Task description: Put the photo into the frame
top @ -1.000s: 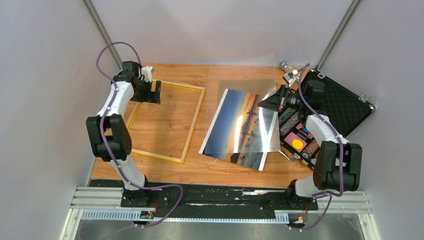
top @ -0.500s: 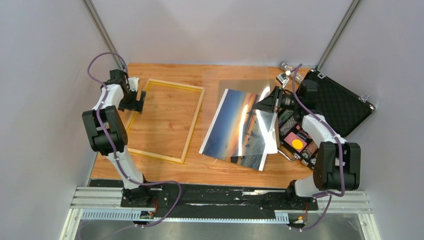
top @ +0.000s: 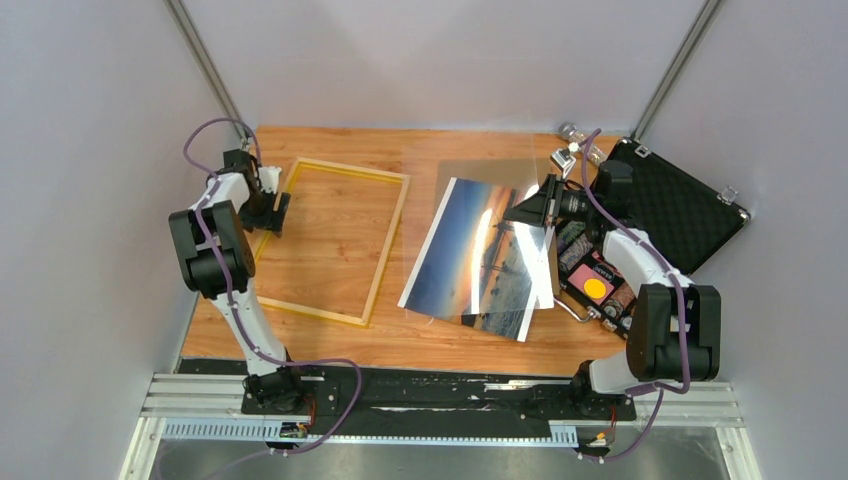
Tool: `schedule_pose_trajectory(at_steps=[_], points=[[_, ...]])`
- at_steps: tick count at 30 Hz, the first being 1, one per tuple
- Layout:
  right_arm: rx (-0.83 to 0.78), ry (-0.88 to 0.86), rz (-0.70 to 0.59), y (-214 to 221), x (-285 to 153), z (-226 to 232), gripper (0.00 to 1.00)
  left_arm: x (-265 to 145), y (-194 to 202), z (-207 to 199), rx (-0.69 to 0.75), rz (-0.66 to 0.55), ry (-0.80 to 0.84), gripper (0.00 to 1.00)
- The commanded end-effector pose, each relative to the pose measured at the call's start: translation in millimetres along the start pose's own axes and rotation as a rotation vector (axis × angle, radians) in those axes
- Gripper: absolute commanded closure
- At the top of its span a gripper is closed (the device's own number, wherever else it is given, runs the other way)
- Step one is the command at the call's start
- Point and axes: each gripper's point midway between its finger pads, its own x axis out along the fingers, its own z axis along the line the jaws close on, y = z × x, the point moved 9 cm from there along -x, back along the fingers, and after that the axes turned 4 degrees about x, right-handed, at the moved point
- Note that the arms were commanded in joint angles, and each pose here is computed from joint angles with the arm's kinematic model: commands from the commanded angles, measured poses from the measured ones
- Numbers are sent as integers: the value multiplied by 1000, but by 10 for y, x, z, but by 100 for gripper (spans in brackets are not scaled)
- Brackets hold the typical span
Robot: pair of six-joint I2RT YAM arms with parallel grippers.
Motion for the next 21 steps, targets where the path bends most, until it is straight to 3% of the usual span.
schedule_pose_trajectory(at_steps=[1,21], points=[[-89,-21,-3,-2,-18,148,100,84,-79,100,20,-8,-9,19],[-97,-12,-10,-58,-10,144,100,-1,119,-134,-154,23,83,89]])
